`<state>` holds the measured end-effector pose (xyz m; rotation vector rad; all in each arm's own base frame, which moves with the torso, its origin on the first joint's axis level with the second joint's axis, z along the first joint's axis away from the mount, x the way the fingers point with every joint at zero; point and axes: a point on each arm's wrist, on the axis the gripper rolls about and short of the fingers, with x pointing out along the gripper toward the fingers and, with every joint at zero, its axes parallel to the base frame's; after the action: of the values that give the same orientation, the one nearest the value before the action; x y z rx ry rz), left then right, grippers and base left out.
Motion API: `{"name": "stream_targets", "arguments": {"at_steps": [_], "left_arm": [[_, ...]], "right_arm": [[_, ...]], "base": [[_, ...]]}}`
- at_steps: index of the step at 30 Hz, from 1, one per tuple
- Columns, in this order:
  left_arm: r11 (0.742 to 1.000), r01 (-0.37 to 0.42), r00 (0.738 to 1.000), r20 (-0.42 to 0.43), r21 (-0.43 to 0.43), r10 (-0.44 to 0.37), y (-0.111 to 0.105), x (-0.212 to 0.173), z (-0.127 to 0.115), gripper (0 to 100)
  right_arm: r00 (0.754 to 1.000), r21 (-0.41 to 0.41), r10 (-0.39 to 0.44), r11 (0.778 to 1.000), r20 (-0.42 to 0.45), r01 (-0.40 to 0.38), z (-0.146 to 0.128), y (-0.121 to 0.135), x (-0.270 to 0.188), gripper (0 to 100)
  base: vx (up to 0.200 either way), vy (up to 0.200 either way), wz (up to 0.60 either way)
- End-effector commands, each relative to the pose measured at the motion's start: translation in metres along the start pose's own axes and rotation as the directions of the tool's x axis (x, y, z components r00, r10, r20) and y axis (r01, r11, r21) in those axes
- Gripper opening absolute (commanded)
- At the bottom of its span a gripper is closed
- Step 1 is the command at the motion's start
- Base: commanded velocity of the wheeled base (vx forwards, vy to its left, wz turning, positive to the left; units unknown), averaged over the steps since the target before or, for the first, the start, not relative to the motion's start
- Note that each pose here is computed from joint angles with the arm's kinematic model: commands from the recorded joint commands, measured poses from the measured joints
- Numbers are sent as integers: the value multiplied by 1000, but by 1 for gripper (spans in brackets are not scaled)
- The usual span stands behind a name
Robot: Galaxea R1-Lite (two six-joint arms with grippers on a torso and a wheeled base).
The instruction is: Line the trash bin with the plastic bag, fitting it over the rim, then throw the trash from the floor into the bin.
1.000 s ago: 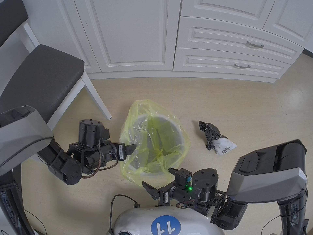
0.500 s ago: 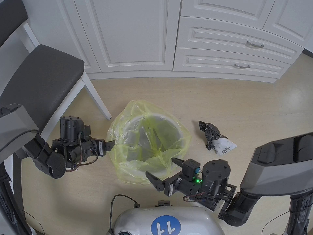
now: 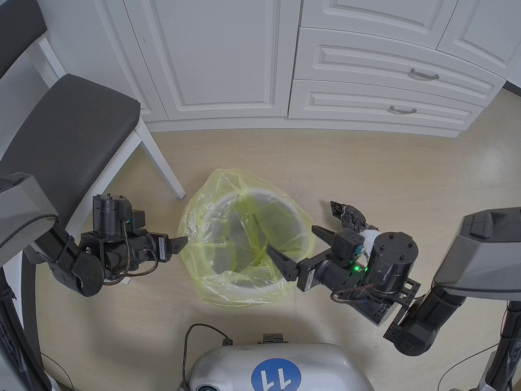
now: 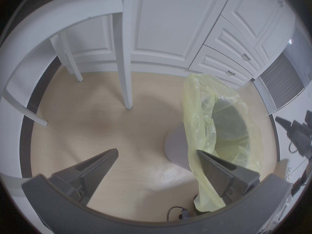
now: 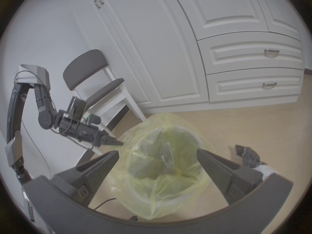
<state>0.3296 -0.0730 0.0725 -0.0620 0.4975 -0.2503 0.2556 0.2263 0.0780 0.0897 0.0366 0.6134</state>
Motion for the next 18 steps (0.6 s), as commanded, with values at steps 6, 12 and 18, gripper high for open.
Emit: {"name": "stream_targets", "arguments": {"at_steps": [6,12,18], "left_arm": [[997,62,991,-118,33,-58,13,10,-31,100],[993,115,977,-182,28,-108,18,26,-50,100],[993,112,971,-217,23,-104,21,37,-61,100]], "right_arm": [[994,-63,-101,993,45,104,11,-39,1,100],[977,-153,-211,967,-43,202,5,-76,2,100],[962,-157,-262,956,-78,247,1,-94,9,100]], "base": [[0,0,0],[0,0,0],[0,0,0]]}}
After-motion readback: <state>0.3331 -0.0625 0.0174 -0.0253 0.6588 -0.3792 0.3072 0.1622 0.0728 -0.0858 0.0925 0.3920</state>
